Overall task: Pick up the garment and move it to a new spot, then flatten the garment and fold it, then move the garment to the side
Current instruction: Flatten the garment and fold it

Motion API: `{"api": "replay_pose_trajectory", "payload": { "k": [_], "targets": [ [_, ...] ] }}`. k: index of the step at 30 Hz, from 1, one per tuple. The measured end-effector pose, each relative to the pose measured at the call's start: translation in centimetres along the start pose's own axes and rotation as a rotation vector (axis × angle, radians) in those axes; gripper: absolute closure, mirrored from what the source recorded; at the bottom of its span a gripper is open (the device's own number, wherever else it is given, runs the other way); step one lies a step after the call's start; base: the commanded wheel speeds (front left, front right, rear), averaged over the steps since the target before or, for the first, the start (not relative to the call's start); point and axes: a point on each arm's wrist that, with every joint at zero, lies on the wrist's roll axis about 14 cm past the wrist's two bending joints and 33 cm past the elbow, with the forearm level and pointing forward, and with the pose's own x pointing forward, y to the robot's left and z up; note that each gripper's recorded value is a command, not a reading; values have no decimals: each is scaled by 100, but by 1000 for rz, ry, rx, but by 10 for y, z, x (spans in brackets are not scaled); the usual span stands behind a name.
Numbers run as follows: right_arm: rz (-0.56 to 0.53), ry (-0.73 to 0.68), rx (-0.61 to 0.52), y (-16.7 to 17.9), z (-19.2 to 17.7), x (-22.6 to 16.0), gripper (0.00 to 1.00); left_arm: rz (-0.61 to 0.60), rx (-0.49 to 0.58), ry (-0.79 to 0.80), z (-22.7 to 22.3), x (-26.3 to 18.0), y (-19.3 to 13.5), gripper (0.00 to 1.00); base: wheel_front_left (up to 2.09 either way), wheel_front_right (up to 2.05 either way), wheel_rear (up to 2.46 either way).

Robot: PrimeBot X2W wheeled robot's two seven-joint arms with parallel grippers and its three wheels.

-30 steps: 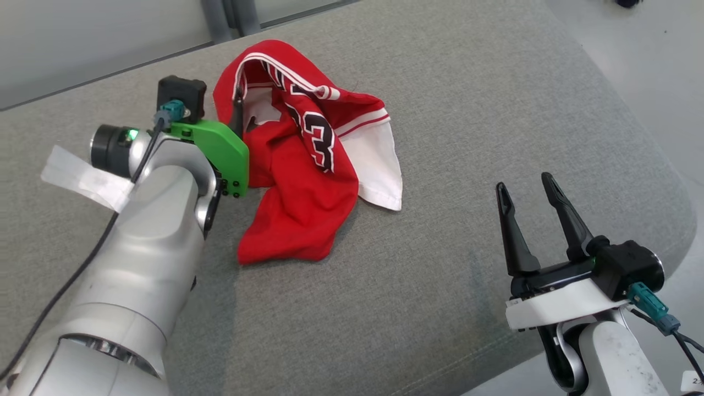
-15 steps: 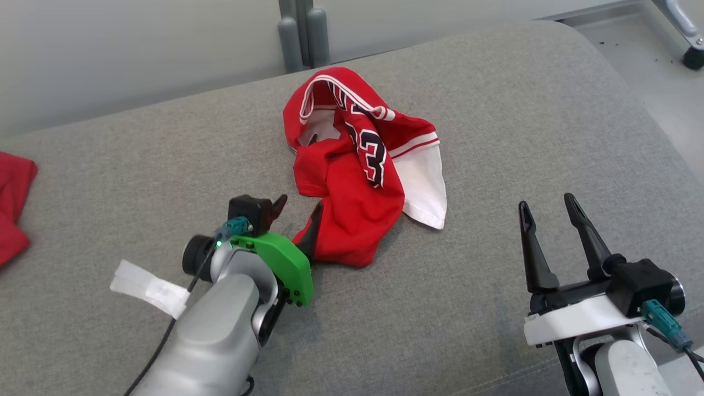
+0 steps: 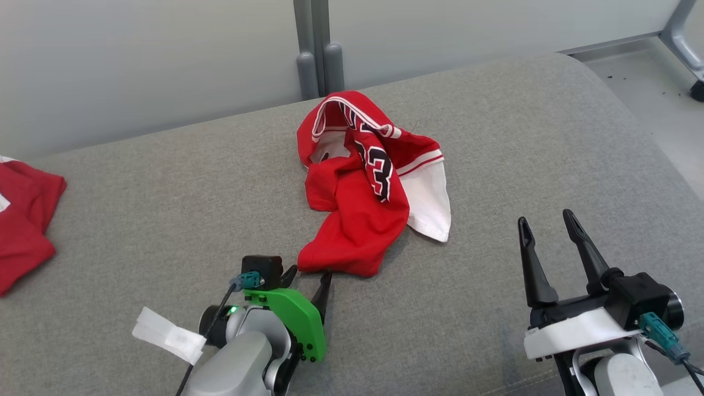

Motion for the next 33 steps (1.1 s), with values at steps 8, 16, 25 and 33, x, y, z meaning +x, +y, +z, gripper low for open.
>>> {"api": "replay_pose_trajectory", "payload": {
  "k": [8, 16, 25, 33],
  "targets": [
    [-27, 18, -14, -9, -4, -3, 0, 29, -24, -8, 3, 13, 9, 0, 0, 0, 0],
    [-50, 35, -26, -16, -8, -3, 0, -43, -27, 34, -6, 24, -3, 71, 0, 0, 0],
    [-21, 24, -23, -8, -7, 4, 0, -21, -91, -128, 46, 24, 4, 100, 0, 0, 0],
    [14, 8, -10, 4, -4, 6, 0, 152, -69, -155, 57, 7, 56, 100, 0, 0, 0]
  ]
}}
